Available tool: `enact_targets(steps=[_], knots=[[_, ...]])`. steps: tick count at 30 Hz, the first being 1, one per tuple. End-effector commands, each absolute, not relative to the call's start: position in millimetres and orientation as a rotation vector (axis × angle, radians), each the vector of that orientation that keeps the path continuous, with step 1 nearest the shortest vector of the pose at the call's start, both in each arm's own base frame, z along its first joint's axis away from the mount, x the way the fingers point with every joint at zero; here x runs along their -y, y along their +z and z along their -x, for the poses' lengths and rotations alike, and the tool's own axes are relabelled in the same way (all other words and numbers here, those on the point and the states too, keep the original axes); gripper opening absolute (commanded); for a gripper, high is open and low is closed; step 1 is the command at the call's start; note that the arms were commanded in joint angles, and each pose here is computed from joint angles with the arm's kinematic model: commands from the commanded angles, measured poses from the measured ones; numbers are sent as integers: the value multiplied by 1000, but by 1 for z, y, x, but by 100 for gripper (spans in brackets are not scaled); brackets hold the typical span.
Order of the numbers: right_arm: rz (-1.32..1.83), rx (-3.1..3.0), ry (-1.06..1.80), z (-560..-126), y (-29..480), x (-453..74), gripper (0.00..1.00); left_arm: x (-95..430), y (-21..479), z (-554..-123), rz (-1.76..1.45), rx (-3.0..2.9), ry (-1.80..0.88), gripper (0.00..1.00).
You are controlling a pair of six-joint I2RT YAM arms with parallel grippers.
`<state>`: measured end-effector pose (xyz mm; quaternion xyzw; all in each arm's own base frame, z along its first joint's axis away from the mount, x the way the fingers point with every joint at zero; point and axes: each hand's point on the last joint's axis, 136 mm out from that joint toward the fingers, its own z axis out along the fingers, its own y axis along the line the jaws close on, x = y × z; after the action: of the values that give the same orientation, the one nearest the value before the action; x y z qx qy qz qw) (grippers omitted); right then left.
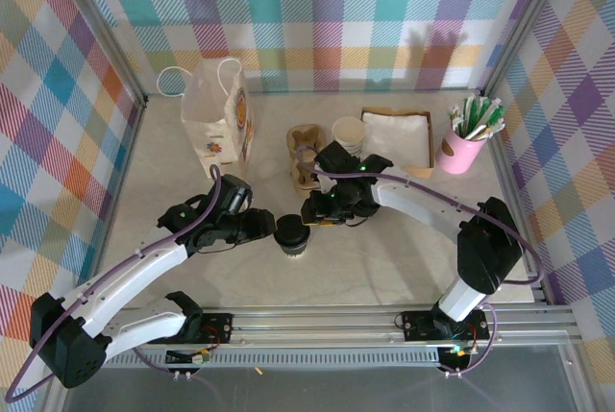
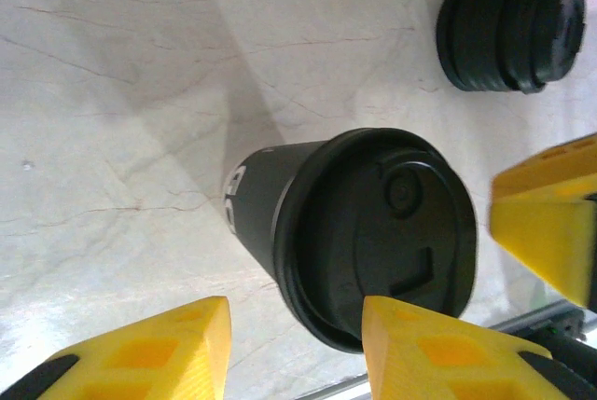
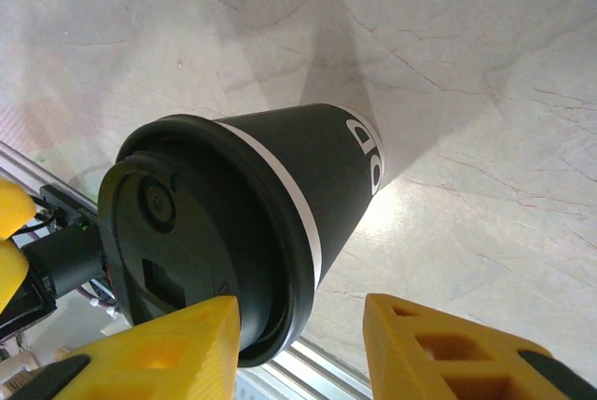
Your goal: Pack the takeout coffee
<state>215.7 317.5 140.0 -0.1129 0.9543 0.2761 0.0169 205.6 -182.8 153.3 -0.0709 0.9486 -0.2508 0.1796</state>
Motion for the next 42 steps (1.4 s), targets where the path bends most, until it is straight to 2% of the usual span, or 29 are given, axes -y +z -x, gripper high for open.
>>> enact_targets(steps=[1,20,37,42], knots=[[345,-2947,867,-211,148,-310,38,171,155,-206,225,-2676,-649,40],[322,-2984,903,-206,127,-314,36,189,124,-200,242,-2740,-767,37],[333,-3013,917,-204,115,-317,35,189,116,-200,262,-2757,-753,37],[331,-3025,917,-201,109,-315,31,185,108,-196,275,-2772,-736,36]])
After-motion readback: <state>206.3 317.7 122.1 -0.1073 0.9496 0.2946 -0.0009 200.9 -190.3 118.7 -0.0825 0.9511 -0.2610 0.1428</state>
